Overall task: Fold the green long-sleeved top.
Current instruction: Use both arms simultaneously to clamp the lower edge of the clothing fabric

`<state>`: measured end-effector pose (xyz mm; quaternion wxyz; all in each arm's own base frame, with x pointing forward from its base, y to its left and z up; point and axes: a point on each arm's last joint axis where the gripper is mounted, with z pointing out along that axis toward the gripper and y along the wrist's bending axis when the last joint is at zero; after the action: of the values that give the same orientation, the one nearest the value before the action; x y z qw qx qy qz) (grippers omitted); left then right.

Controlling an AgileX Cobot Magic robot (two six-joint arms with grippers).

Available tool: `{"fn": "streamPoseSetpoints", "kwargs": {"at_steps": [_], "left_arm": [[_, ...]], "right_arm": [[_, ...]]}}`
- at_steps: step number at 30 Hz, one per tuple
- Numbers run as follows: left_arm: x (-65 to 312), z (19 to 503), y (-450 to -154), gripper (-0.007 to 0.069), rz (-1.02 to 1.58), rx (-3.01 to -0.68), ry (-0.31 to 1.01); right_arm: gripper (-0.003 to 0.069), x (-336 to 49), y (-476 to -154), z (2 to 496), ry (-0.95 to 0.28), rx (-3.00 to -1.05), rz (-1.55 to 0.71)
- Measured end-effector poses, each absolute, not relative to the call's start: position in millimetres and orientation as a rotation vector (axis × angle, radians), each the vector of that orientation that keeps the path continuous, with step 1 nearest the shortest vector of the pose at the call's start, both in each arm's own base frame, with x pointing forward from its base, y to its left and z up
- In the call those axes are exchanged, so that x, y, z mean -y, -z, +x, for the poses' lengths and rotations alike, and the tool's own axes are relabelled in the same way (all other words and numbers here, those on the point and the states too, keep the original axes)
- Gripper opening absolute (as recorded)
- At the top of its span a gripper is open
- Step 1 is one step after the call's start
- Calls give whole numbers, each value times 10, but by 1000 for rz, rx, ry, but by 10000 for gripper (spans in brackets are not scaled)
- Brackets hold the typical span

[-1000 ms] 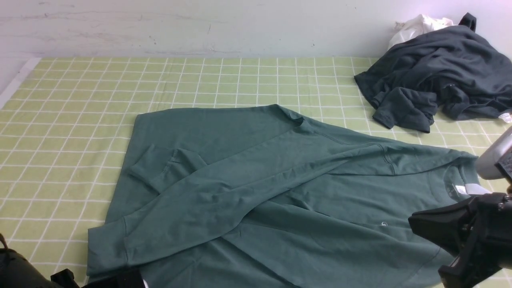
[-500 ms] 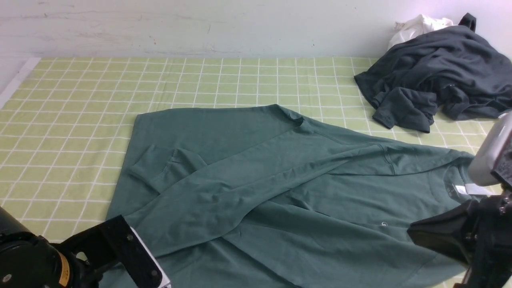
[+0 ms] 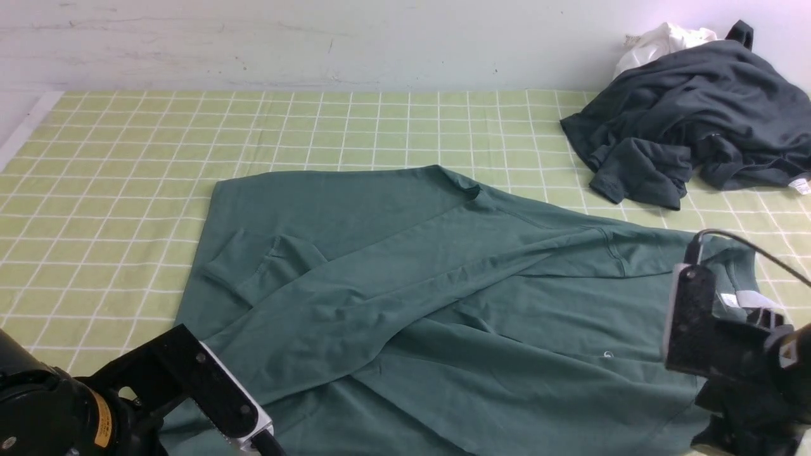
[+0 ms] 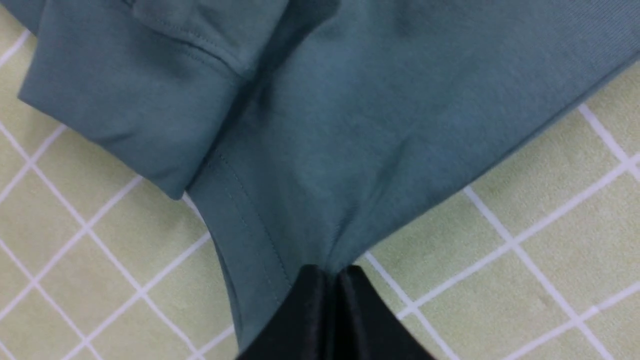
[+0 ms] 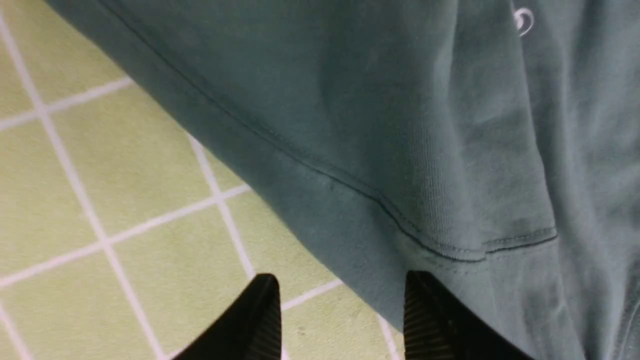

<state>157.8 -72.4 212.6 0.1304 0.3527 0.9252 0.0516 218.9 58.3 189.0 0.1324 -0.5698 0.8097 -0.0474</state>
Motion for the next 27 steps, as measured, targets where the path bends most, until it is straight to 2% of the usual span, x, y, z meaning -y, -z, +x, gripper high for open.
{"fn": "streamPoseSetpoints", "kwargs": {"at_steps": [5, 9, 14, 15, 16, 17, 21, 27], "left_arm": [[724, 1578, -2126, 2, 1024, -2688, -149], [725, 1578, -2126, 2, 1023, -2688, -148], [725, 1577, -2126, 2, 1023, -2689, -147], [726, 1577, -2125, 2, 1022, -2689, -146], [729, 1575, -2125, 2, 1018, -2692, -139], [733, 1573, -2124, 2, 1014, -2695, -132], [739, 1556, -2191, 2, 992, -2720, -110], [725, 1583, -2618, 2, 871, -2653, -108]], "right_arm": [[303, -584, -1656, 2290, 150, -2378, -1736], [248, -598, -1565, 2342, 149, -2369, -1762], [102, -606, -1559, 2371, 158, -2351, -1752], [96, -606, -1559, 2371, 158, -2352, -1751], [38, -607, -1561, 2366, 150, -2373, -1726], [16, -608, -1573, 2358, 141, -2393, -1700], [-3, -593, -1693, 2282, 112, -2481, -1574], [-4, -585, -2064, 2256, 117, -2509, -1438]]}}
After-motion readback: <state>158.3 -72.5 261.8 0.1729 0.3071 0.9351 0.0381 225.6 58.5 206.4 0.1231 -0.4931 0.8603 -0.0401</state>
